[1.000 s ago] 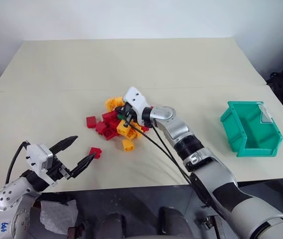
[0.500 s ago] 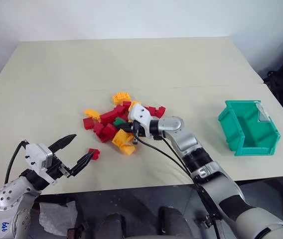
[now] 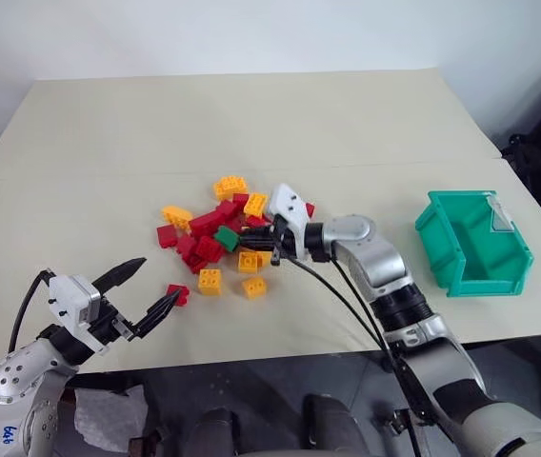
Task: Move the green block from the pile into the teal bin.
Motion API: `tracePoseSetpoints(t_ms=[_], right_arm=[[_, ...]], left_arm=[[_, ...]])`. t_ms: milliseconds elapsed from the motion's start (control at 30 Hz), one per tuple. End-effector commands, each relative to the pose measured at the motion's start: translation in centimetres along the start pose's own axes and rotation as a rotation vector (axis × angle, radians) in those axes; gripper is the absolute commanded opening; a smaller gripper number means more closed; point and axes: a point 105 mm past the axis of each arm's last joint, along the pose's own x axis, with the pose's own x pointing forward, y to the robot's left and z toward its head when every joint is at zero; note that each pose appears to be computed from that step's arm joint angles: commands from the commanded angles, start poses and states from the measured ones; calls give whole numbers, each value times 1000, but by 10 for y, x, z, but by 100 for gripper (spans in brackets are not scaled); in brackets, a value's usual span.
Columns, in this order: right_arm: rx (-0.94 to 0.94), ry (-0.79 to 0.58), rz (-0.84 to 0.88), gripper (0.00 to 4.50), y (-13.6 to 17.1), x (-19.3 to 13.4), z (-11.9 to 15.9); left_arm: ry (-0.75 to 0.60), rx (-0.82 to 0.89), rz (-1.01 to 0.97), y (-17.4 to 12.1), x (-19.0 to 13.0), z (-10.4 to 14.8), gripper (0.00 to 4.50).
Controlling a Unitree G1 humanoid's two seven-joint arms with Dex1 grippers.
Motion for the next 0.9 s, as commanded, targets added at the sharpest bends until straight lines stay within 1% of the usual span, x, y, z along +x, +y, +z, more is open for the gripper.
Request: tracePoseSetpoints(t_ms=[33,67,133,200,267,433,600,633,700,833,867,900], right_arm=[[-23,4,-31,188,0,8,11],[-30,20,-34,232,1,11,10],[-62,51,-55,289,0,17,8],[-86,74,-79,362,-2,21,6],[-108,94,-97,425,-2,25,3],[-151,135,-116,425,-1,32,-7],[-174,136,-130,425,0,38,-10],[-180,132,-136,385,0,38,-10],[-223,143,-144,335,-2,37,-10],[-247,130,-155,190,-5,34,-7],[-250,119,-161,160,-6,33,-5],[-253,98,-163,144,-7,30,-1]], left_arm=[[-14,30,-2,2,-2,5,450],[-14,31,-2,2,-2,5,450],[-17,31,-1,3,-1,5,450],[-18,31,0,2,0,5,450],[-20,30,1,2,-1,5,450],[-19,28,8,1,-2,5,450],[-22,29,8,1,-1,5,450],[-22,29,8,1,-1,5,450],[-23,29,7,1,-1,6,450],[-23,29,4,1,0,6,450],[-23,29,2,1,0,6,450],[-24,28,1,1,0,6,450]])
